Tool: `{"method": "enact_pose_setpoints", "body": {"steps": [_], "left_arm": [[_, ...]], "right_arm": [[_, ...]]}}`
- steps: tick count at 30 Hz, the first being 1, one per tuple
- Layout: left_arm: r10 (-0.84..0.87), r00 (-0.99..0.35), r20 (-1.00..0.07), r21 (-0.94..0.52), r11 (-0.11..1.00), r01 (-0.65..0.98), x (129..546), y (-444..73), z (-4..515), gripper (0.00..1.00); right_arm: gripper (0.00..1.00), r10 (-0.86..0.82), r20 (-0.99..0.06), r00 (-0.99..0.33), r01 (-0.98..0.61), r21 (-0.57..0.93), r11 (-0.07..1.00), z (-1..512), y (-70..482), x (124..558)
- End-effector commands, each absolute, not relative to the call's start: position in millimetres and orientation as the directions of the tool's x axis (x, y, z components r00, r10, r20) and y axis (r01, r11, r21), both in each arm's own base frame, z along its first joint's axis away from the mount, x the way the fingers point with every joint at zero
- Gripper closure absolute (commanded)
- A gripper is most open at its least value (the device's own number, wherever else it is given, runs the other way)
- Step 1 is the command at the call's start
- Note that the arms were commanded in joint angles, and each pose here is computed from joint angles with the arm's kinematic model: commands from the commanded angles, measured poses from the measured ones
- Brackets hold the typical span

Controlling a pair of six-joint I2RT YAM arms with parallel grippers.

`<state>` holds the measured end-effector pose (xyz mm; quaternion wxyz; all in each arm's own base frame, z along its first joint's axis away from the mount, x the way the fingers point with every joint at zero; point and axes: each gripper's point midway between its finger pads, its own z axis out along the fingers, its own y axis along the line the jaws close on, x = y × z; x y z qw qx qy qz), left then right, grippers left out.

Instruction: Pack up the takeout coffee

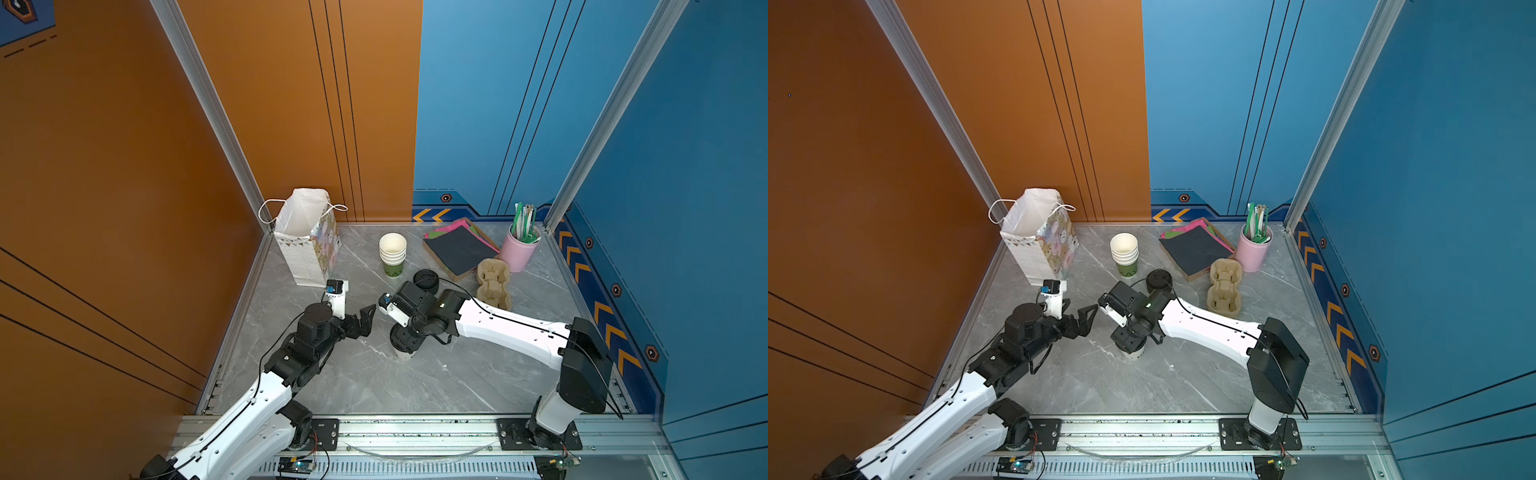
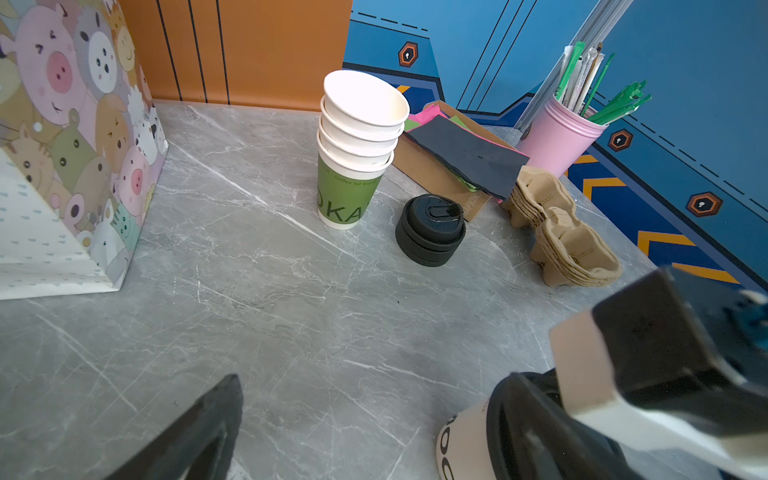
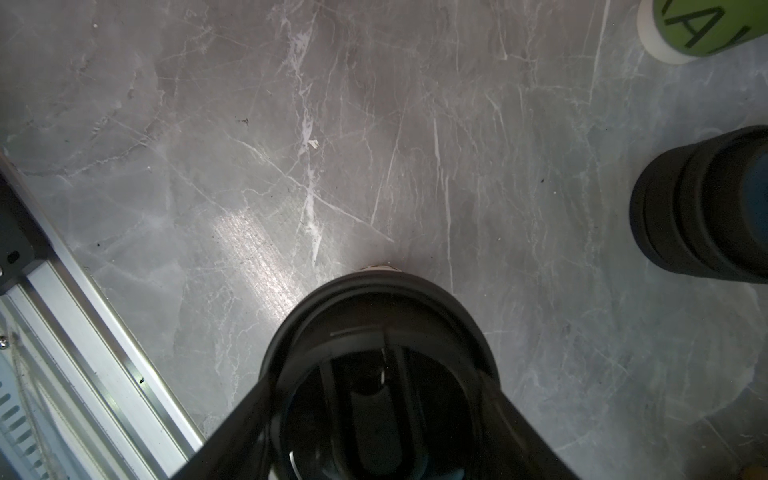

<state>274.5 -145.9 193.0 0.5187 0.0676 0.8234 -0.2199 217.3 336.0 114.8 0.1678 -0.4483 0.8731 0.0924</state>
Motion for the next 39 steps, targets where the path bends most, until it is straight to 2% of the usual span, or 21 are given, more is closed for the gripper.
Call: {"method": "enact_pose_setpoints", "body": {"steps": [1, 10, 20, 31, 39], "left_arm": [[-0.136, -0.446, -0.884, -0.299, 0.900, 0.318, 277.5, -141.6, 190.1, 0.02], [-0.144, -0.450, -0.882, -0.308, 0.896, 0.318, 277.3, -141.7, 190.4, 0.02], [-0.186, -0.491, -0.851, -0.379, 0.865, 0.330, 275.8, -148.0, 190.1, 0.00], [-0.236, -0.751, -0.617, -0.671, 0.656, 0.345, 260.2, -181.3, 172.5, 0.17], [-0.176, -0.835, -0.521, -0.731, 0.597, 0.330, 257.4, -201.2, 166.0, 0.22]], "right_arm": [[0.37, -0.798, 0.068, -0.599, -0.800, -0.002, 0.600, 15.5, 264.2, 161.5], [0.37, -0.784, 0.111, -0.611, -0.788, 0.006, 0.616, 3.7, 256.8, 153.4], [0.37, -0.793, 0.001, -0.609, -0.793, 0.047, 0.608, 31.1, 286.5, 170.1], [0.36, -0.814, -0.040, -0.579, -0.815, 0.046, 0.578, 40.9, 291.7, 179.2], [0.35, -0.824, -0.051, -0.564, -0.826, 0.046, 0.562, 43.3, 291.7, 184.8]]}}
